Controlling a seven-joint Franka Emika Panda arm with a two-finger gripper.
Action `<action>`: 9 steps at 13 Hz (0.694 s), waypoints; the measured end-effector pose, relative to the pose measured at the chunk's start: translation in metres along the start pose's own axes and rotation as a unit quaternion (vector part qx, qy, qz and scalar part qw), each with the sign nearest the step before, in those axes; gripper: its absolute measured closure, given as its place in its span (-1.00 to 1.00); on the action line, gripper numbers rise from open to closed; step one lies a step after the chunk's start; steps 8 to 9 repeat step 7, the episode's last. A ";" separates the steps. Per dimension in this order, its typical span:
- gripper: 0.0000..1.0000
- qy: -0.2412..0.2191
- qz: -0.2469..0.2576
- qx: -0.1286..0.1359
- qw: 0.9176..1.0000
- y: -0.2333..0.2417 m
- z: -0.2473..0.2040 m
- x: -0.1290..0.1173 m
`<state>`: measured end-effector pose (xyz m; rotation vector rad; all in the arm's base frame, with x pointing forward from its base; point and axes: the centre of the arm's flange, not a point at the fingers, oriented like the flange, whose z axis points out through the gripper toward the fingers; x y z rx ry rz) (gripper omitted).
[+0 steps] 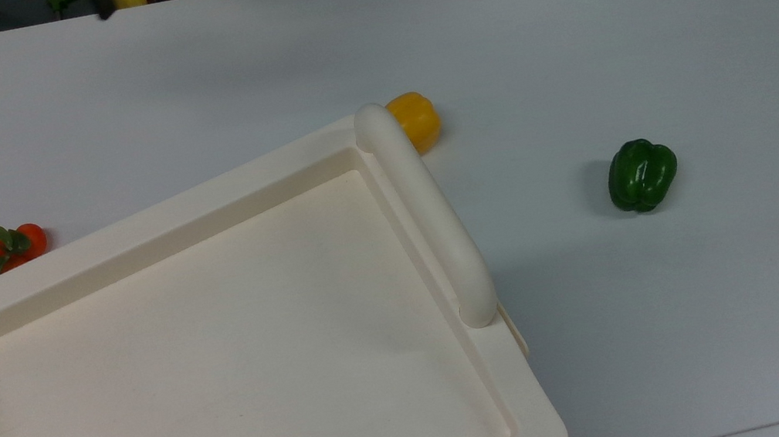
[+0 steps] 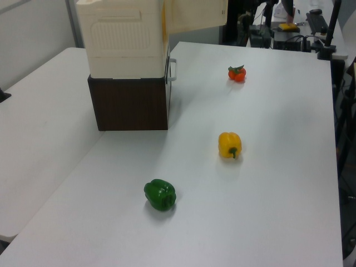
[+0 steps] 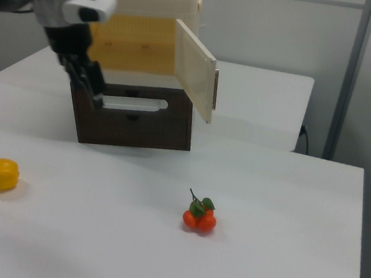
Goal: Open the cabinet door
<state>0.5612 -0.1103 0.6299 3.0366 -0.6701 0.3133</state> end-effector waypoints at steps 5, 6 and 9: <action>-1.00 -0.029 -0.170 0.054 0.984 -0.064 0.004 -0.026; -1.00 -0.034 -0.192 0.055 0.979 -0.066 0.010 -0.028; -1.00 -0.039 -0.201 0.054 0.977 -0.067 0.016 -0.029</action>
